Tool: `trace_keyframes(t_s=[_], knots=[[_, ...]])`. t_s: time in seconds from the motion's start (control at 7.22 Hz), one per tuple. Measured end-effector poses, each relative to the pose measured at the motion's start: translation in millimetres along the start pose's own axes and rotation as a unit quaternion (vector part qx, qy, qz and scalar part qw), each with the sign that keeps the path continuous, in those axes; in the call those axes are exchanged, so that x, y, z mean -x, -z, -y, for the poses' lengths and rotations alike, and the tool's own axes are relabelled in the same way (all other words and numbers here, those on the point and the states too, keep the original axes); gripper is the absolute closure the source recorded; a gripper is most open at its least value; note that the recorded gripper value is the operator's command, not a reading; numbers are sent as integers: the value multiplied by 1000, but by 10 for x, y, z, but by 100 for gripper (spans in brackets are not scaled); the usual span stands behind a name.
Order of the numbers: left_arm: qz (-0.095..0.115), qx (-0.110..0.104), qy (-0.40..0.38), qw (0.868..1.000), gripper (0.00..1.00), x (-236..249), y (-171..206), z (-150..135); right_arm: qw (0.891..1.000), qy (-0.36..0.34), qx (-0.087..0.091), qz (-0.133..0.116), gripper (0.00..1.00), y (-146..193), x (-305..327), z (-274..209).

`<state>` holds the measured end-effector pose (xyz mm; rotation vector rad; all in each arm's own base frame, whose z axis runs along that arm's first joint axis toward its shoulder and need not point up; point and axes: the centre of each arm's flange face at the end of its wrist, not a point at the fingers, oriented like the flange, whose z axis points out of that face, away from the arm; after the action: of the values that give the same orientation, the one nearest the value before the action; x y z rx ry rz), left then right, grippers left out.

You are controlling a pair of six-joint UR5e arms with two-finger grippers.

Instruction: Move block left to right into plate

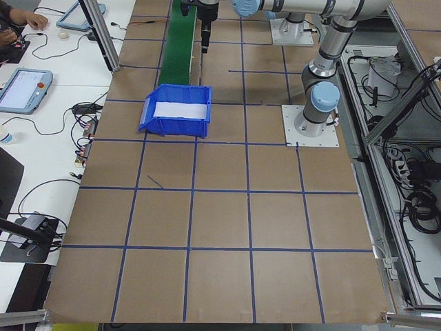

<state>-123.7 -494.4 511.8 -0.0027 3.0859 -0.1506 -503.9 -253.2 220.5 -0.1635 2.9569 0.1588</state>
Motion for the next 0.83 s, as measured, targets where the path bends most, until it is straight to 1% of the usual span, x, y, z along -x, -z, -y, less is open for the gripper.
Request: trace_keyframes(t_s=[0.14,0.28,0.42,0.55,0.69,0.83], knots=[[0,0,0,1000,0,0,0,0,1000,-4,1,-5,0,45,1,-8],[0,0,0,1000,0,0,-1,0,1000,-3,-2,-17,0,185,22,19],[0,0,0,1000,0,-2,-1,-1,999,4,-6,-35,0,454,123,163],[0,0,-1,1000,0,-5,-1,-2,999,13,-9,-51,0,800,387,455],[0,0,-1,1000,0,-7,-1,-3,998,7,-9,-58,0,1153,848,796],[0,0,-1,1000,0,-7,-1,-3,998,-23,-8,-60,0,1467,1453,1109]])
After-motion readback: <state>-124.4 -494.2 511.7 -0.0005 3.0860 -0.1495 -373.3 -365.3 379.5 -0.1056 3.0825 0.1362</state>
